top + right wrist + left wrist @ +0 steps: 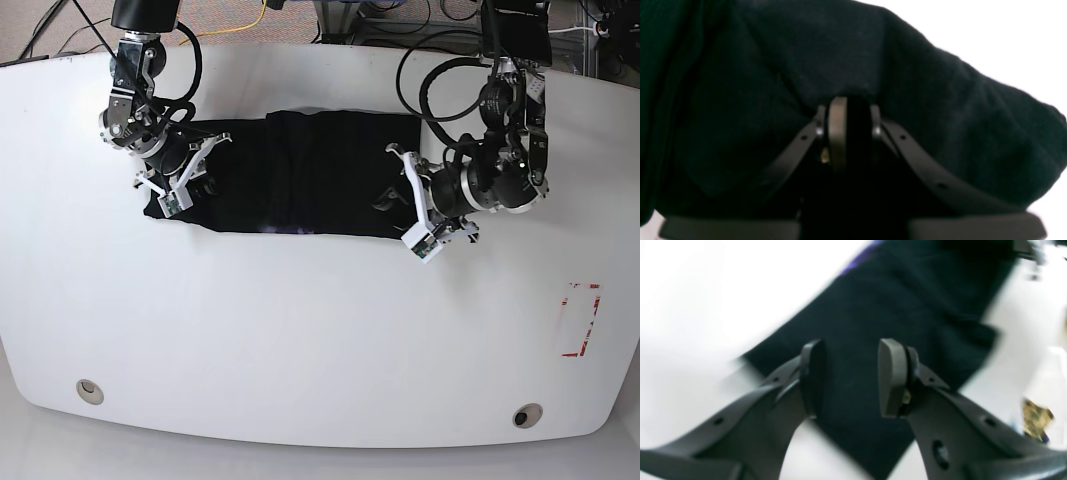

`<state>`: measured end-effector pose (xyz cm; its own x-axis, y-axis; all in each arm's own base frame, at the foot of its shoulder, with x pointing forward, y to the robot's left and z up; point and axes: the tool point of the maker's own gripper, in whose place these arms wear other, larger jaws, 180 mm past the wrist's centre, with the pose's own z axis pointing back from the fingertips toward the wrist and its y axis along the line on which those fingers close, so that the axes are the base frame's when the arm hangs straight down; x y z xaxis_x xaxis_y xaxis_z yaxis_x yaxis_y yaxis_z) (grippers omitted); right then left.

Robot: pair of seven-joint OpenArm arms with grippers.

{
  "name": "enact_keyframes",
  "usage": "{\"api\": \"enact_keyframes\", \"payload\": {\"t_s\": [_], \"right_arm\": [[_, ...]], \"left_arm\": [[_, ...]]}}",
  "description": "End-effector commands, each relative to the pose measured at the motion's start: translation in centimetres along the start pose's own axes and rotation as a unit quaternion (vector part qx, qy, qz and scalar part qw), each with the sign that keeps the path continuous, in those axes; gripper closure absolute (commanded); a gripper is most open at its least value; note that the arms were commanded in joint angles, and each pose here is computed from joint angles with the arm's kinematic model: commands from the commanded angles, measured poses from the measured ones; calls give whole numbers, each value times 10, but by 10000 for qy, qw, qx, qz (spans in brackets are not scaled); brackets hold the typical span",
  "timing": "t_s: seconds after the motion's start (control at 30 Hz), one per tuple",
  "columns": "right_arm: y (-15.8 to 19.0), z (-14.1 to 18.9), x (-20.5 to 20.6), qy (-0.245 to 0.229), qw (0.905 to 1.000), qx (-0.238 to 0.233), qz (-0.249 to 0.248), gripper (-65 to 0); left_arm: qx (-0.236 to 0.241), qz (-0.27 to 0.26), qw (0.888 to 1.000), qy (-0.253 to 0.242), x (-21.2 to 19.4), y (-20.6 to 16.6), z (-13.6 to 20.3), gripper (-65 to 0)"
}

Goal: Layout the t-shirt on the table in an organized manner, then fold the t-shirt properly
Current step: 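Release the right gripper and pull the strip end outward to flatten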

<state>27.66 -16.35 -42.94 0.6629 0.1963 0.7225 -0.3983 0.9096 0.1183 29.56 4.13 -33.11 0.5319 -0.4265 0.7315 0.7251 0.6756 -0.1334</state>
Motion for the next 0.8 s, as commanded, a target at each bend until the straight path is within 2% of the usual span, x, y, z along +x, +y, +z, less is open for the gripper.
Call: {"api": "enact_keyframes", "payload": {"t_s": [0.0,0.1,0.23,0.47,0.63,0.73,0.77], "right_arm": [[-3,2,-10,298,9995,-42,126,-81],[-3,1,-9,291,9995,-44,129,-81],[-3,1,-9,291,9995,-44,129,-81],[-2,6,-1,182,9995,-75,236,-86],[7,12,20,-102,9991,-91,392,-92],[10,18,36,-256,9982,-161,523,-146],[12,22,43,-273,9975,-201,618,-189]], "left_arm": [[149,416,9989,-186,2,16,2,-243],[318,934,9950,-135,-12,32,2,-243],[333,1186,9924,-58,-32,33,2,-243],[-74,645,9979,-74,-30,8,1,-242],[-159,707,9972,182,-42,5,-12,-242],[-181,665,9972,275,-45,5,-24,-242],[-196,660,9973,242,-43,5,-29,-242]]}}
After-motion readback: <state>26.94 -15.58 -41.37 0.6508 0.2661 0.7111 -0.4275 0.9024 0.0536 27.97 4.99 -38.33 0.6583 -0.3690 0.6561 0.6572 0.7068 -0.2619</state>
